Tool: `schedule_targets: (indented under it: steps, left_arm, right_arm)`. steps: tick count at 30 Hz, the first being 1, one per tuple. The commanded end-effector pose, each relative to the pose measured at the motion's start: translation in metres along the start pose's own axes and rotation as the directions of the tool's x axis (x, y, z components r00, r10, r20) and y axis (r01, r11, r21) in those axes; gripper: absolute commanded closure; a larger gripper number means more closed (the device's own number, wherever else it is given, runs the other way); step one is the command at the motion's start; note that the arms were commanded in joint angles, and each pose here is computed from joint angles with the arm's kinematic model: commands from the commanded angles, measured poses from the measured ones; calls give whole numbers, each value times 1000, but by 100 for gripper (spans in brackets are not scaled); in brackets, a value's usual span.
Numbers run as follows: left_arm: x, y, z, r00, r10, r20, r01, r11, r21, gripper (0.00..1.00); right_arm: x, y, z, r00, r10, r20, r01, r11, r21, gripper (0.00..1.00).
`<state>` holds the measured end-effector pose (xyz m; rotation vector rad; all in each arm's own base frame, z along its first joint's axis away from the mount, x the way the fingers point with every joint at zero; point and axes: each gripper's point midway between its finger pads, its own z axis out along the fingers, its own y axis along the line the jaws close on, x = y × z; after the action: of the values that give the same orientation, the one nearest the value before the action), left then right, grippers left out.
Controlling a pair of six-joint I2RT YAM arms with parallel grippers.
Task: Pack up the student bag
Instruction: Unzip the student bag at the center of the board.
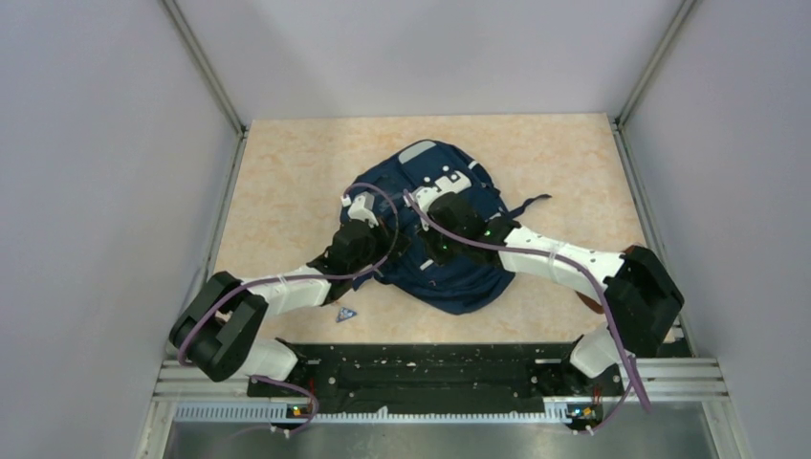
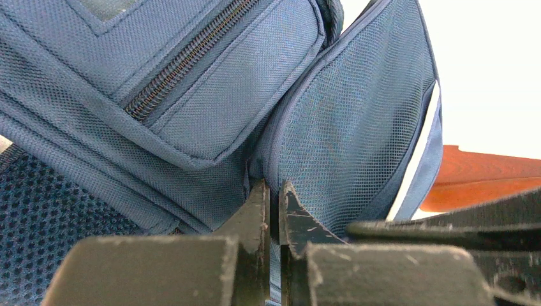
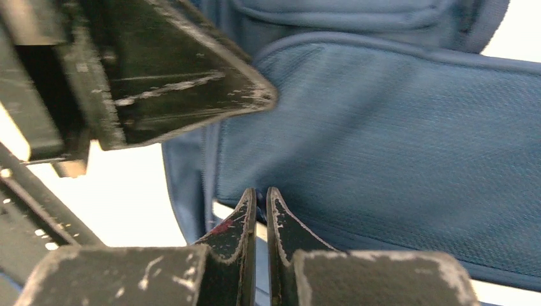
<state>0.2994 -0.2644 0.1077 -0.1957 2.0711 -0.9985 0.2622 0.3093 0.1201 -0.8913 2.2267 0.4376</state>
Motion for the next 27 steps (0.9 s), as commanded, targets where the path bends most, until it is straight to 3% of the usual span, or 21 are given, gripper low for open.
schedule_targets:
  steps: [1,7,12,14,18,20,23,27]
  left_arm:
    - [-15,-58,1,1000,-4,15,1,980,197,100]
    - [-17,-62,2,1000,-10,20,6,978,208,100]
    - [-23,-59,-2,998,38,51,-47,981,187,100]
    - [-26,-54,-7,995,77,64,-86,984,155,87]
    - [-31,-21,-22,987,134,88,-133,991,-13,54]
    - [-36,-5,-33,979,174,107,-164,982,-99,45]
    - [-39,21,-54,968,225,114,-198,957,-211,36]
    - [-34,51,-79,967,237,94,-198,932,-305,30]
  right_arm:
    - [-44,73,-6,985,47,164,-3,967,-254,100]
    - [-50,101,-5,976,60,207,9,948,-318,100]
    - [-53,91,-10,971,73,227,-10,964,-266,100]
    - [-55,82,-16,968,71,241,-17,975,-222,98]
    - [-55,65,-32,957,70,282,-28,989,-148,61]
    - [-54,60,-39,951,60,304,-19,991,-134,47]
    - [-51,58,-46,943,54,328,-11,991,-131,37]
    - [-44,70,-47,947,3,321,64,979,-196,34]
